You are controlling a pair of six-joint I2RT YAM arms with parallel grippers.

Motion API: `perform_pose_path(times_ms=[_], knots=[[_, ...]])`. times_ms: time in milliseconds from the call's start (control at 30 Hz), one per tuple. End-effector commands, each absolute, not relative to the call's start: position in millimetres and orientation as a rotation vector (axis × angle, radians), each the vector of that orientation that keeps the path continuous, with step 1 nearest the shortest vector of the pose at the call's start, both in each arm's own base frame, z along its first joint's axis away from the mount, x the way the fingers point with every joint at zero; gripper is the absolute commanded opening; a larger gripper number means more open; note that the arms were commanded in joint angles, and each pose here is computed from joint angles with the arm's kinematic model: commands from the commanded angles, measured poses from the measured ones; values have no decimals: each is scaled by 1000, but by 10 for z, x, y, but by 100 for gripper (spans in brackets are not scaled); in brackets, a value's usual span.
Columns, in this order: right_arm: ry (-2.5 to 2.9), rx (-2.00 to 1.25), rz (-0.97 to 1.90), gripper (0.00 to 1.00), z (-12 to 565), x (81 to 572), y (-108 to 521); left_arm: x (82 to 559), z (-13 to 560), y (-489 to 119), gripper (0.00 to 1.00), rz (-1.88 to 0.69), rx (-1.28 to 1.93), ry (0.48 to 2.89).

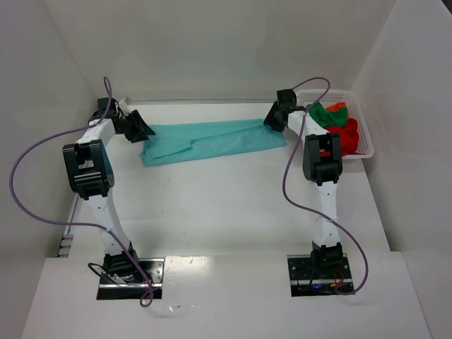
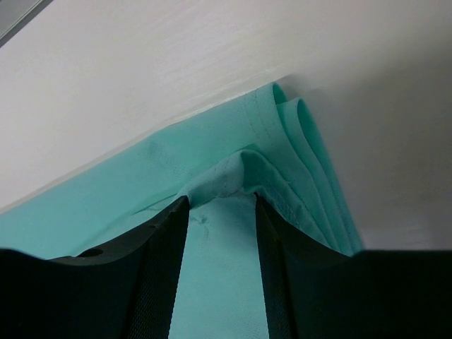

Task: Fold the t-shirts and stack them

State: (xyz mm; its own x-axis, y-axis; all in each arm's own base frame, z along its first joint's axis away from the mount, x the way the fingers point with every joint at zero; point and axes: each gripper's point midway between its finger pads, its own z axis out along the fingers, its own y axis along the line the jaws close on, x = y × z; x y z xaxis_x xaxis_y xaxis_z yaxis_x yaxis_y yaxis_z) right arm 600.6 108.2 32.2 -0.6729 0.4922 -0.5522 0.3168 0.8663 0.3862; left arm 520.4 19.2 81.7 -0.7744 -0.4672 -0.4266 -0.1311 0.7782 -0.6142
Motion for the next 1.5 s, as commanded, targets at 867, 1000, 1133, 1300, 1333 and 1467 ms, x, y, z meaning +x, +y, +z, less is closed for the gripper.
perform_pose_path(times_ms=[867,1000,1133,1300,1333,1467], knots=[[2334,535,384,53,594,5812,1151,4468,667,-106,69,-613,-473,2491],[2333,528,369,53,591,5815,1132,4482,564,-53,67,-574,-492,2504],[2342,530,365,53,539,5810,1131,4524,550,-32,67,-561,-493,2498],[2342,530,365,53,538,5810,1131,4584,463,-50,61,-585,-490,2506],[2339,534,355,53,537,5814,1116,4584,463,-51,59,-586,-490,2506],[2339,534,355,53,537,5814,1115,4643,494,-44,49,-588,-496,2494]])
